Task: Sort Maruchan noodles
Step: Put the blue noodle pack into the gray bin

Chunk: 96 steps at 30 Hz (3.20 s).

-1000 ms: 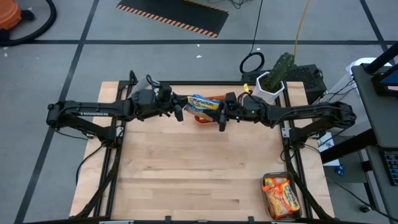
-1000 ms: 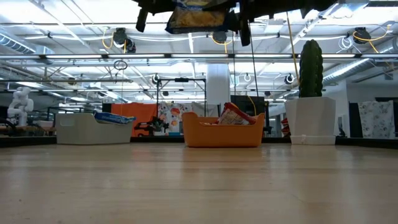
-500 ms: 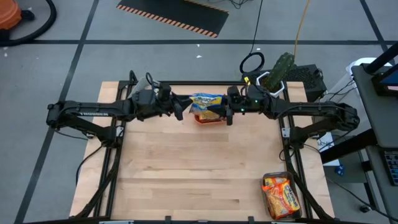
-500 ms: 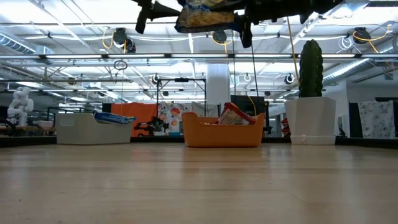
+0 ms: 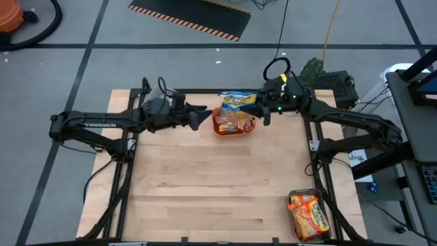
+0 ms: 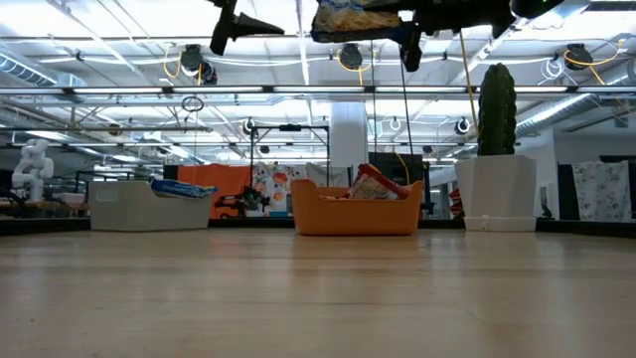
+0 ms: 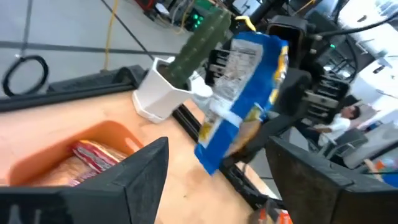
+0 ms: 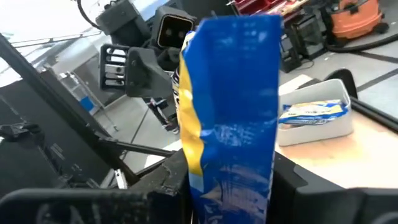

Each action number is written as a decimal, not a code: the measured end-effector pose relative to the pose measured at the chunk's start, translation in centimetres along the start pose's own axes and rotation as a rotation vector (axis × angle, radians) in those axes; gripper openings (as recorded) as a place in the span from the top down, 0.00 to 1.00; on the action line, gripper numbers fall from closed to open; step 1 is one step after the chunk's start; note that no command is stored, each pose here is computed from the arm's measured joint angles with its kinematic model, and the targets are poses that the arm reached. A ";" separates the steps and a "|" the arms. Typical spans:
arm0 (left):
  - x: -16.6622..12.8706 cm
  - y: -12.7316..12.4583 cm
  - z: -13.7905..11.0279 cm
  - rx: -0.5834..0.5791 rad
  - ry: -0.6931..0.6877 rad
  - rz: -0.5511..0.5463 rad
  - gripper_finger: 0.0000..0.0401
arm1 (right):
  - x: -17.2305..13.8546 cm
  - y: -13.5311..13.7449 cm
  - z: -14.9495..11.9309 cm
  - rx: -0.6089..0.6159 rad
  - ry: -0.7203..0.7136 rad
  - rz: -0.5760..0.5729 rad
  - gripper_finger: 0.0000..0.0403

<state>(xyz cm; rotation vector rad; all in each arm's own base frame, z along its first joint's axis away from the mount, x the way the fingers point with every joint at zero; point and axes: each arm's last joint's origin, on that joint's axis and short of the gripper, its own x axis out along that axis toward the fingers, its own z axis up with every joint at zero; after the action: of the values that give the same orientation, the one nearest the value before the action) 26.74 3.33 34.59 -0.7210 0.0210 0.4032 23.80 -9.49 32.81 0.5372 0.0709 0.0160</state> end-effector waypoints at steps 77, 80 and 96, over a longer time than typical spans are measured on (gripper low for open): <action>3.4 5.6 3.6 0.075 0.123 -0.196 0.65 | -0.6 -2.6 -1.4 0.306 0.016 -0.116 0.38; 2.2 6.7 4.0 0.070 0.156 -0.074 0.65 | -1.3 -2.9 -1.5 0.312 0.039 -0.158 0.38; -5.2 10.6 5.6 -0.142 -0.102 0.743 0.64 | -4.3 -2.2 -1.2 0.291 0.130 -0.105 0.39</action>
<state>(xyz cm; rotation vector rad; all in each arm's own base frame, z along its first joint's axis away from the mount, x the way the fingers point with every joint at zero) 17.36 12.30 32.86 -0.8183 0.1686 1.1605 19.46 -10.94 30.94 0.8224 0.2304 -0.0624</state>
